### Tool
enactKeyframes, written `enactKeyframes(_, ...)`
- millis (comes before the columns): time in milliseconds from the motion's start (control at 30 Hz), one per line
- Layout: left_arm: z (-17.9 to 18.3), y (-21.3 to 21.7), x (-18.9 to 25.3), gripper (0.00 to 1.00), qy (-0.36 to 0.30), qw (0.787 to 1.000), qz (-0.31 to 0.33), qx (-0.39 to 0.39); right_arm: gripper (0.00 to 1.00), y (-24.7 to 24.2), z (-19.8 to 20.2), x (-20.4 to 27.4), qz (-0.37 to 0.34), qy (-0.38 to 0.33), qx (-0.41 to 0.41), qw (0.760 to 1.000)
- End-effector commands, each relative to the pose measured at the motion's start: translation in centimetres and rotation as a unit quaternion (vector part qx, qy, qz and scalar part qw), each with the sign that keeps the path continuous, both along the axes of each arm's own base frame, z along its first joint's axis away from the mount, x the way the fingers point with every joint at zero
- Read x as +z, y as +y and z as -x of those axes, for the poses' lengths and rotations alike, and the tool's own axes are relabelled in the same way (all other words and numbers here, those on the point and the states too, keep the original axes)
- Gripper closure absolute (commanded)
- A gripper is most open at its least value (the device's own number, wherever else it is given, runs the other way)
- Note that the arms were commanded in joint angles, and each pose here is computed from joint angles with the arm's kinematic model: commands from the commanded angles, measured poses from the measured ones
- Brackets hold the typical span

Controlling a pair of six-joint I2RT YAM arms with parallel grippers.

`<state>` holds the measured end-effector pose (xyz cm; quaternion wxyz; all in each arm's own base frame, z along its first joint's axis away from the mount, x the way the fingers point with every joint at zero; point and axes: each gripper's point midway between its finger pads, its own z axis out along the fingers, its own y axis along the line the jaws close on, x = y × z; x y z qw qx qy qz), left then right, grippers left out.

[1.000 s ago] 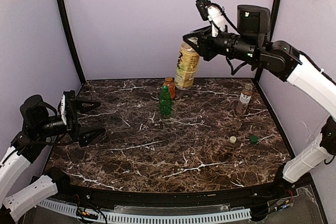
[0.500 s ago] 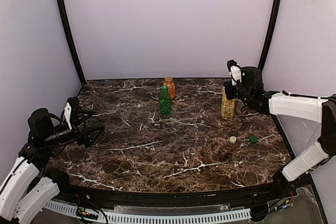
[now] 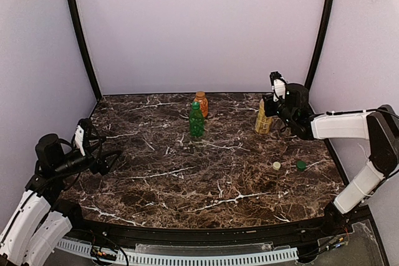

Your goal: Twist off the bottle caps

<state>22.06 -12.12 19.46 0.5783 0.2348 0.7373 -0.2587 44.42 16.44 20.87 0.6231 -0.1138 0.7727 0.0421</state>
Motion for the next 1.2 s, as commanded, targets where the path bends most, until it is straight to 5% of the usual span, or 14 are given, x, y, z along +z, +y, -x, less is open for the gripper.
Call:
enactKeyframes(0,-0.2,0.2,-0.3,0.01,-0.001,1.0,0.005,0.007,1.0,-0.6,-0.7,-0.5,-0.011,0.033,-0.026,0.999)
enactKeyframes(700,0.0,0.2,-0.2,0.01,-0.004,1.0,0.005,0.005,0.99,-2.3,-0.9,-2.0,0.006,0.084,-0.075,0.994)
enactKeyframes(867,0.0,0.1,-0.3,0.01,-0.003,1.0,0.005,0.004,0.53,-2.2,-0.8,-1.5,0.004,0.083,-0.071,0.994)
enactKeyframes(1167,0.0,0.1,-0.2,0.01,-0.006,1.0,0.008,0.0,0.21,-1.8,-1.1,1.0,0.018,0.069,-0.056,0.996)
